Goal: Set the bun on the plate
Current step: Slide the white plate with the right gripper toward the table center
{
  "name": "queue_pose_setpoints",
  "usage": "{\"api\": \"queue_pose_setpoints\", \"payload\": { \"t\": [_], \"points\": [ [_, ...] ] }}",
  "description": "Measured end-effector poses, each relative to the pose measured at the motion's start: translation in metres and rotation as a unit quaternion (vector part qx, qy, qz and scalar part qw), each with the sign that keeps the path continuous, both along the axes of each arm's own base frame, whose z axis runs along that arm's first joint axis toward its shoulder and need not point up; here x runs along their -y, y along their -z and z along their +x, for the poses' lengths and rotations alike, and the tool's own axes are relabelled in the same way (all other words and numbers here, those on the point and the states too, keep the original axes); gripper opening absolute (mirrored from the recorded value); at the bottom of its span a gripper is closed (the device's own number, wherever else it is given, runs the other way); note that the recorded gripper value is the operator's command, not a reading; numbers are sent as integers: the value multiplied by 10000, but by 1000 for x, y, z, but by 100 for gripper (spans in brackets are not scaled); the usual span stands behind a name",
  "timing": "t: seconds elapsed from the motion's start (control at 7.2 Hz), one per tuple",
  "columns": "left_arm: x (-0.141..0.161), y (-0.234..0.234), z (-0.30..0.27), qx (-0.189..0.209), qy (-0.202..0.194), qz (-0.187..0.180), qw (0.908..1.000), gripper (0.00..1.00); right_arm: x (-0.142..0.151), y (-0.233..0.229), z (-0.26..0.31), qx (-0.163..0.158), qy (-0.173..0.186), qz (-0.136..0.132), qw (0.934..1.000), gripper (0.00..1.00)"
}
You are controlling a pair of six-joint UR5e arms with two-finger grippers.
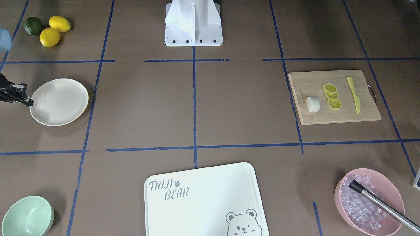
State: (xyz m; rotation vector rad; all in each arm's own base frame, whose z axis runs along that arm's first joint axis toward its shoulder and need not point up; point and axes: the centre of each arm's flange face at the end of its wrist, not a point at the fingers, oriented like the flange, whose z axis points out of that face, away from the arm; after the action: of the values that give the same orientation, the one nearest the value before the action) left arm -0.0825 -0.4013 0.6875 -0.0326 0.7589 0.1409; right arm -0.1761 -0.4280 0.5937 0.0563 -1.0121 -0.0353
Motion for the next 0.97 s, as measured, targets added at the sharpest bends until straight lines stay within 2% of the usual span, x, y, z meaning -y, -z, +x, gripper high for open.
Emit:
{"api": "queue_pose_setpoints", "payload": {
  "t": [0.28,0.56,0.69,0.97],
  "points": [
    [0,0,0,0,0,2,10000,100,3,64,-46,299,-266,-373,9985,0],
    [0,0,0,1,0,1,10000,100,1,140,-129,603,-500,-729,9943,0],
    [0,0,0,1,2,-3,10000,100,0,182,-182,620,-631,-872,9923,0],
    [0,0,0,1,1,-11,10000,100,-3,273,-276,292,-839,-959,9914,0]
  ]
}}
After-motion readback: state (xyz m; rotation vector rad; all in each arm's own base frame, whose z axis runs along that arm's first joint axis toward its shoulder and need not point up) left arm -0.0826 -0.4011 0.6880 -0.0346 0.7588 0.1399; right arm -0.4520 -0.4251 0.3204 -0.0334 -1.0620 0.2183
